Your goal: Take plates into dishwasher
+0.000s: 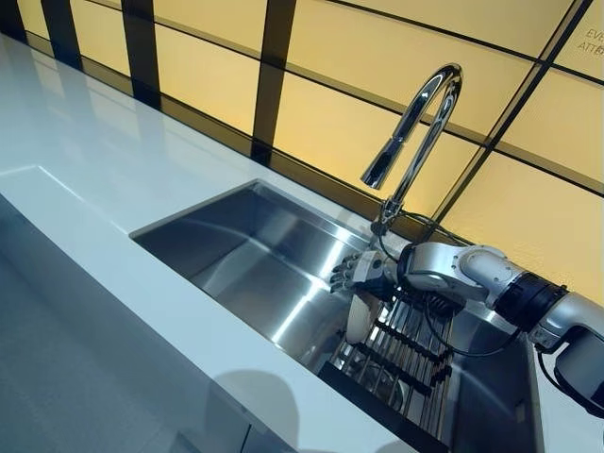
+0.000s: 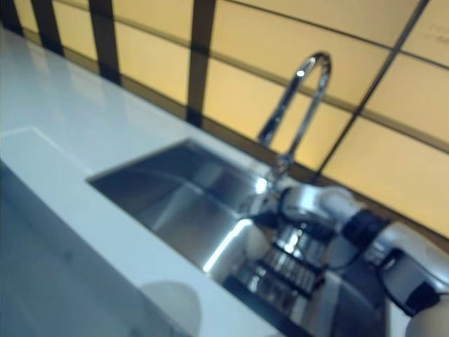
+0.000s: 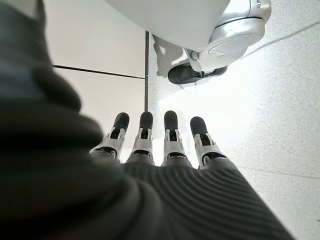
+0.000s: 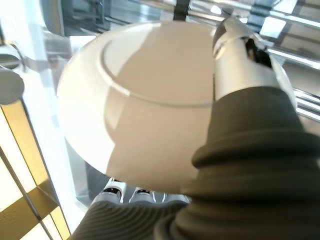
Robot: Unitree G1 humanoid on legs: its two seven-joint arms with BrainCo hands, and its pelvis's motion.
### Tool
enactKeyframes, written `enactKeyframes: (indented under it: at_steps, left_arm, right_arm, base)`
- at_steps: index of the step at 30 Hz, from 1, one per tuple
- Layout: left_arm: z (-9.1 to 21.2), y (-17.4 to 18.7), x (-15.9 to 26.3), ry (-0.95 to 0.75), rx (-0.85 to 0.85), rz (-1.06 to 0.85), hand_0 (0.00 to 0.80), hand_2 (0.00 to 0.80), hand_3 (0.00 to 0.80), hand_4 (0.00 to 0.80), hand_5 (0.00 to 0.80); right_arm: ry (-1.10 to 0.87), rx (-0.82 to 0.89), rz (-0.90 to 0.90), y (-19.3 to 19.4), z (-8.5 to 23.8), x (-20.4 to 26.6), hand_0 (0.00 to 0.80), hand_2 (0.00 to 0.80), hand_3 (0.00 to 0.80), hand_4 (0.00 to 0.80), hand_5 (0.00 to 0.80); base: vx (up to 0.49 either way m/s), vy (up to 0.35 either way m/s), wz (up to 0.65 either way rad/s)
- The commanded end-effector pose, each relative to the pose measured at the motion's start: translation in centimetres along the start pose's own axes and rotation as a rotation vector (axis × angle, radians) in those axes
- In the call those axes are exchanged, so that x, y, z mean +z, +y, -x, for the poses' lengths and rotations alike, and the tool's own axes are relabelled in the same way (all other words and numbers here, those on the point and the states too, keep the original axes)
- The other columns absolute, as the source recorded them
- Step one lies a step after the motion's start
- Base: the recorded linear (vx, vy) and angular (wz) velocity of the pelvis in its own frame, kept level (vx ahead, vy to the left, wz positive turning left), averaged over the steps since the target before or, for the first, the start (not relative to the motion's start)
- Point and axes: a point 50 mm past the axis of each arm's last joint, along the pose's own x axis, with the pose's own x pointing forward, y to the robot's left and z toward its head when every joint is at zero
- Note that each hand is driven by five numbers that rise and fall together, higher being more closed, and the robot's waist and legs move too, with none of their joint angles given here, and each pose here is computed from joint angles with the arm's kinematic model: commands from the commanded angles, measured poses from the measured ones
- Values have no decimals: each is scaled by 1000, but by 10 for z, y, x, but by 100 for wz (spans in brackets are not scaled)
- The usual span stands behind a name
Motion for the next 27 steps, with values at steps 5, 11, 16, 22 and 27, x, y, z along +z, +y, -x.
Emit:
enactKeyframes:
  at_steps: [5, 11, 16, 22, 27]
  left_arm:
    - [1, -3, -8, 31, -14, -60, 0, 0, 0, 0, 0]
    - [1, -3, -9, 34, -14, -60, 0, 0, 0, 0, 0]
    - [1, -3, -9, 31, -15, -60, 0, 0, 0, 0, 0]
    - [1, -2, -8, 29, -10, -55, 0, 0, 0, 0, 0]
    - [1, -2, -9, 28, -10, -58, 0, 0, 0, 0, 0]
  right_arm:
    - [102, 40, 59, -7, 25, -31, 0, 0, 0, 0, 0]
    - [106, 43, 44, -3, 26, -31, 0, 0, 0, 0, 0]
    - [111, 36, 35, -1, 27, -32, 116, 116, 116, 116, 116]
    - [112, 26, 33, -1, 27, -32, 800, 800, 800, 800, 800]
    - [113, 26, 39, 2, 28, -32, 800, 800, 800, 800, 800]
  base:
    - [0, 0, 0]
    - [0, 0, 0]
    - [0, 0, 0]
    - [0, 0, 0]
    - [0, 0, 0]
